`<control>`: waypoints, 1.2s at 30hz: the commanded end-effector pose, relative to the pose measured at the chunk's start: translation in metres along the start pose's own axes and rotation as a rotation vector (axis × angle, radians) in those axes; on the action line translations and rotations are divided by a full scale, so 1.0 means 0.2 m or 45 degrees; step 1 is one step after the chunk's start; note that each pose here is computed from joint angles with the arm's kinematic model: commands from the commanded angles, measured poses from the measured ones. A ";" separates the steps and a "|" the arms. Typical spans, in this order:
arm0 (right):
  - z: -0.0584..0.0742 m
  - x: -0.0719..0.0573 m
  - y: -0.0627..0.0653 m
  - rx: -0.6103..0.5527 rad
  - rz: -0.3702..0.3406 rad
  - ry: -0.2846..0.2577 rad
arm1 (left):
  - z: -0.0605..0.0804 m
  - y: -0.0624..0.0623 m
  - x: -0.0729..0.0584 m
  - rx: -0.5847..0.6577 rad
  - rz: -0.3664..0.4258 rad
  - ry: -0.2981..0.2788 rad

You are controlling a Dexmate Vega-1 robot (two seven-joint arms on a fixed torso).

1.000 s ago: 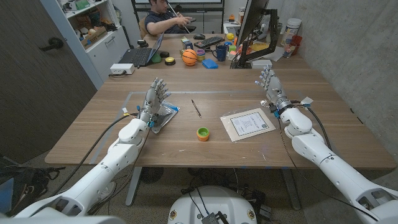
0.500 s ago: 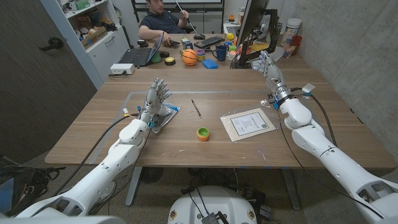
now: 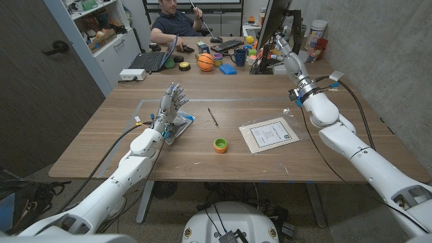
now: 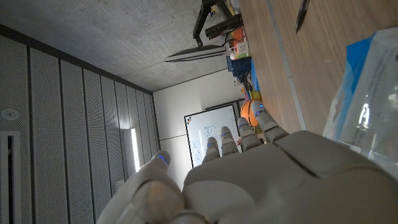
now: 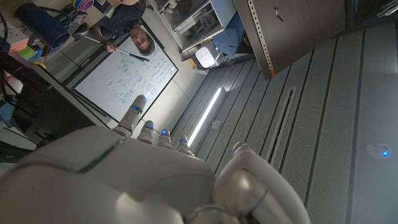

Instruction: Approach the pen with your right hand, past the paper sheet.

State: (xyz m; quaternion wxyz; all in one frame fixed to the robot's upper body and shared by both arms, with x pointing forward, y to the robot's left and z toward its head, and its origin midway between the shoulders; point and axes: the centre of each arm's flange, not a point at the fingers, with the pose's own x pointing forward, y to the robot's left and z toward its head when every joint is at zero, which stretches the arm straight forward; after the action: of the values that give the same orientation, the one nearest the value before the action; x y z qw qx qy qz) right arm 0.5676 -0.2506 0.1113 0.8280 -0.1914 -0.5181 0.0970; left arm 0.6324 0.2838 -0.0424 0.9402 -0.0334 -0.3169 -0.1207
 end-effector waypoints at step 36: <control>0.26 0.33 0.59 -0.931 0.283 -0.119 | 0.00 0.07 -0.21 -0.048 0.014 -0.097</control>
State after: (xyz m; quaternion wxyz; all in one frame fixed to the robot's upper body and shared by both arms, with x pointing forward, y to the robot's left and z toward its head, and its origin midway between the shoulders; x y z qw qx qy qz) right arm 0.5452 -0.1349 0.1394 0.6900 -0.4757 -0.5454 0.0102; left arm 0.6062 0.2886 -0.0592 0.9249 -0.0518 -0.3508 -0.1370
